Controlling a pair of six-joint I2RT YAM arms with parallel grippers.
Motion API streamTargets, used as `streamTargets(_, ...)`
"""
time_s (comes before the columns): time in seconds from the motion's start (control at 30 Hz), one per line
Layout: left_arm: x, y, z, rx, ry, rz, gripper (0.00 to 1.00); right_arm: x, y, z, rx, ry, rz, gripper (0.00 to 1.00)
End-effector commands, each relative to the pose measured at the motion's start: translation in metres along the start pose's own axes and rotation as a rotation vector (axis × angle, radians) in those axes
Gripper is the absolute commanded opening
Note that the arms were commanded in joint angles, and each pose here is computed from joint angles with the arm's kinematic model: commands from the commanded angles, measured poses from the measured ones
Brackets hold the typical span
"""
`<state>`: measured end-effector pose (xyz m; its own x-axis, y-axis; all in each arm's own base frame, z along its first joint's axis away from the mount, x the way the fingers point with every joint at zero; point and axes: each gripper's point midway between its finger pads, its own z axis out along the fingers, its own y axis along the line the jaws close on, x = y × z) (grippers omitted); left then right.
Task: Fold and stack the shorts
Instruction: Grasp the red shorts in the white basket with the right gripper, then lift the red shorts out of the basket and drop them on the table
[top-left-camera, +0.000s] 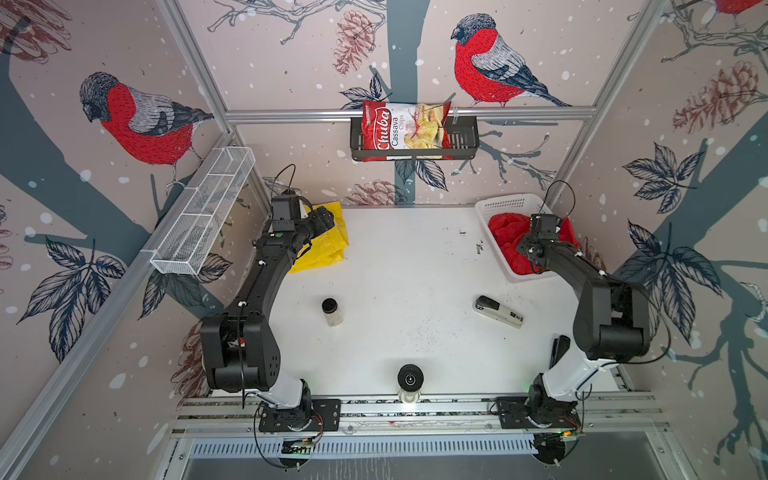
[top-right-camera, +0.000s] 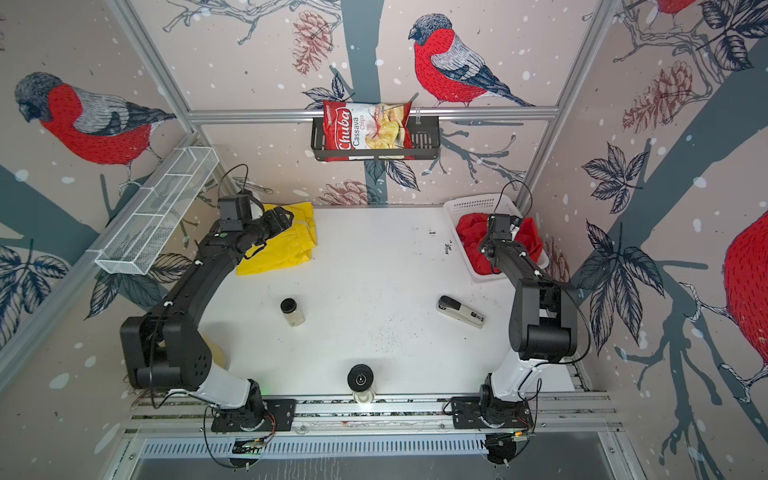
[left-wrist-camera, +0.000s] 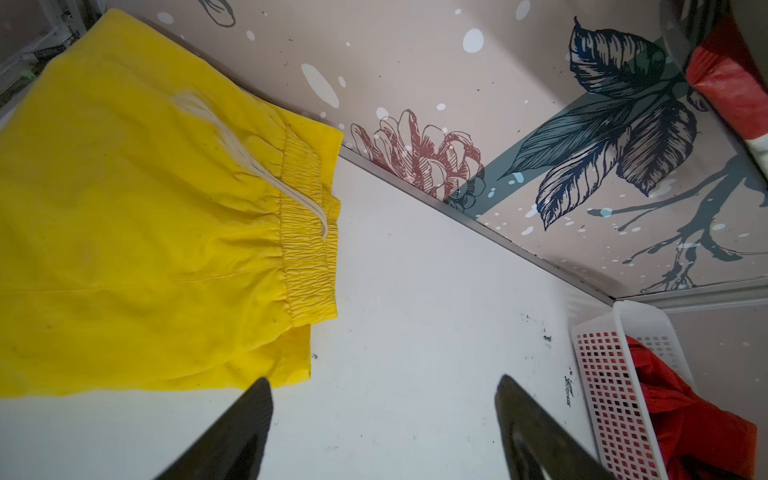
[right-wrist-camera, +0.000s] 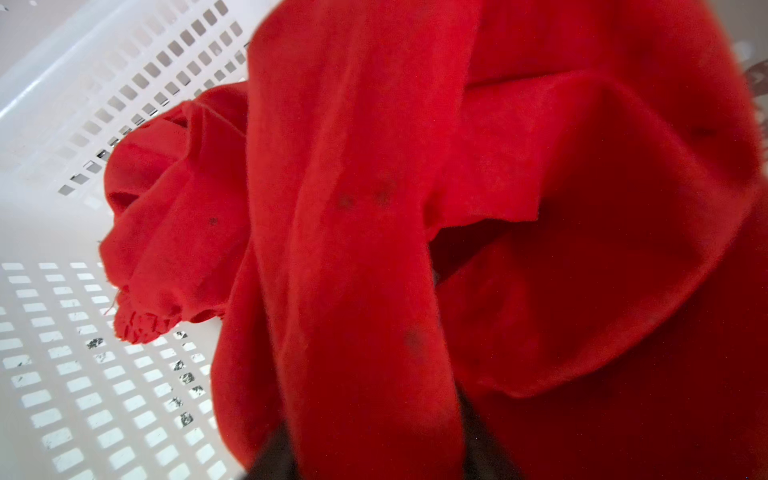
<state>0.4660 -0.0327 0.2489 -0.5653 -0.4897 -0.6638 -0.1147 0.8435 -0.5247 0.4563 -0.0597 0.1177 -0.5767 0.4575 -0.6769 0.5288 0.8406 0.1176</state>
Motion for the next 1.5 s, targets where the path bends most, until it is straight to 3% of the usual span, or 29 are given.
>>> streamTargets(0.0,-0.012,-0.006,-0.005,0.027,-0.045,0.015,0.83,-0.016,0.008,-0.003,-0.018,-0.028,0.0,0.03)
streamTargets(0.1,-0.012,-0.001,-0.003,0.025,-0.039,0.002,0.83,-0.036,0.014,-0.018,-0.024,-0.066,-0.01,0.0)
streamTargets(0.27,-0.011,0.004,0.001,0.011,-0.035,-0.002,0.83,-0.098,0.033,-0.084,-0.079,-0.232,0.004,0.0)
streamTargets(0.43,-0.008,0.007,0.005,0.01,-0.022,-0.007,0.83,-0.155,0.078,-0.197,-0.241,-0.481,-0.003,0.0)
streamTargets(0.67,-0.014,0.009,0.0,-0.015,-0.037,0.007,0.83,-0.205,0.123,-0.367,-0.351,-0.824,-0.014,0.0)
streamTargets(0.83,-0.022,0.016,-0.007,-0.026,-0.074,0.005,0.84,-0.214,0.14,-0.487,-0.535,-1.04,0.045,0.0)
streamTargets(1.0,-0.022,0.016,-0.006,-0.018,-0.066,-0.004,0.84,-0.195,0.153,-0.572,-0.706,-1.149,0.073,0.0)
streamTargets(1.17,-0.025,0.02,-0.008,-0.034,-0.077,-0.001,0.84,-0.163,0.201,-0.582,-0.796,-1.083,-0.047,0.0)
streamTargets(1.33,-0.022,0.022,-0.004,-0.033,-0.067,-0.007,0.84,-0.096,0.256,-0.533,-0.79,-0.917,-0.242,0.01)
streamTargets(1.47,-0.018,0.024,0.001,-0.033,-0.041,-0.015,0.84,-0.039,0.277,-0.486,-0.814,-0.798,-0.349,0.07)
